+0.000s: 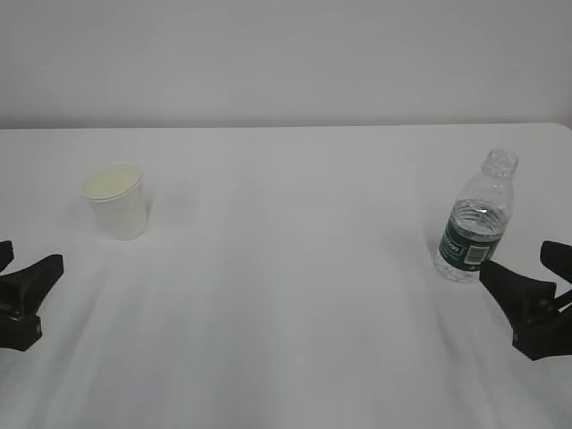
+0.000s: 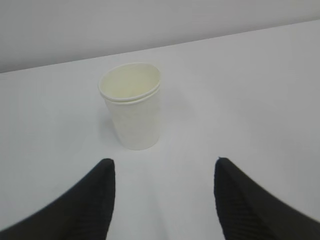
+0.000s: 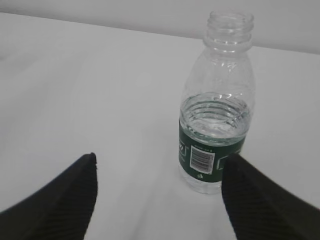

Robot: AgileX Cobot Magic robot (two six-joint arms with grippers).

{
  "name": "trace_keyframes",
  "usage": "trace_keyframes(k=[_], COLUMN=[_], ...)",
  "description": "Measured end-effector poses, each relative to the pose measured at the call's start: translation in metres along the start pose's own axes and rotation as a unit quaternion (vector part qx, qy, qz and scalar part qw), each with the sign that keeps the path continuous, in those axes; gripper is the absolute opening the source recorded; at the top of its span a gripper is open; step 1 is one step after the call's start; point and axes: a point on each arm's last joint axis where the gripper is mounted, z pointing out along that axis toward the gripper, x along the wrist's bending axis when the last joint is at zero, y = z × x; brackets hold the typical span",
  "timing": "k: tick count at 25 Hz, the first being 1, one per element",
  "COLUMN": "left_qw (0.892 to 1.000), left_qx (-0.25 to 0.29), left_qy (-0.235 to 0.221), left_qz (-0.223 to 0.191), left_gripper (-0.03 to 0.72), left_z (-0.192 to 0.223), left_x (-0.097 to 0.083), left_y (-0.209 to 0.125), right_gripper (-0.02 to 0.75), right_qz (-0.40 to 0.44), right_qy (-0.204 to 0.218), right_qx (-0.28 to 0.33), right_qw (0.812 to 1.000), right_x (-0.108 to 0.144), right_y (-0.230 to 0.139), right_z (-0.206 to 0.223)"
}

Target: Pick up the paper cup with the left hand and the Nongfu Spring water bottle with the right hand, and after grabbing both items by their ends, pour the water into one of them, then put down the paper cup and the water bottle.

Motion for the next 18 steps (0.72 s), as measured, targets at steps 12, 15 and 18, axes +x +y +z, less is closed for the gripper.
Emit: trace_keyframes(k=[12,15,18], left_qw=[1.0,1.0,1.0], left_qx=[-0.001,-0.001,-0.001], left_qy=[0.0,0.0,0.0], left_qz=[0.0,0.0,0.0], left_gripper=[0.449,0.449,0.449], left_z=[0.0,0.0,0.0], left_x=[0.0,0.0,0.0], left_y=[0.0001,0.0001,0.0001], right_gripper=[0.59,0.59,0.59], right_qz=[0.006,0.013,0.016], right_qy=[0.007,0.007,0.007], right_qx=[-0.02,-0.018,-0.018], right_qw=[1.0,1.0,1.0], right_x=[0.0018,0.0018,0.0018], right_y=[-0.0044,-0.0053,-0.0051], right_z=[0.0007,0.0012,0.0011])
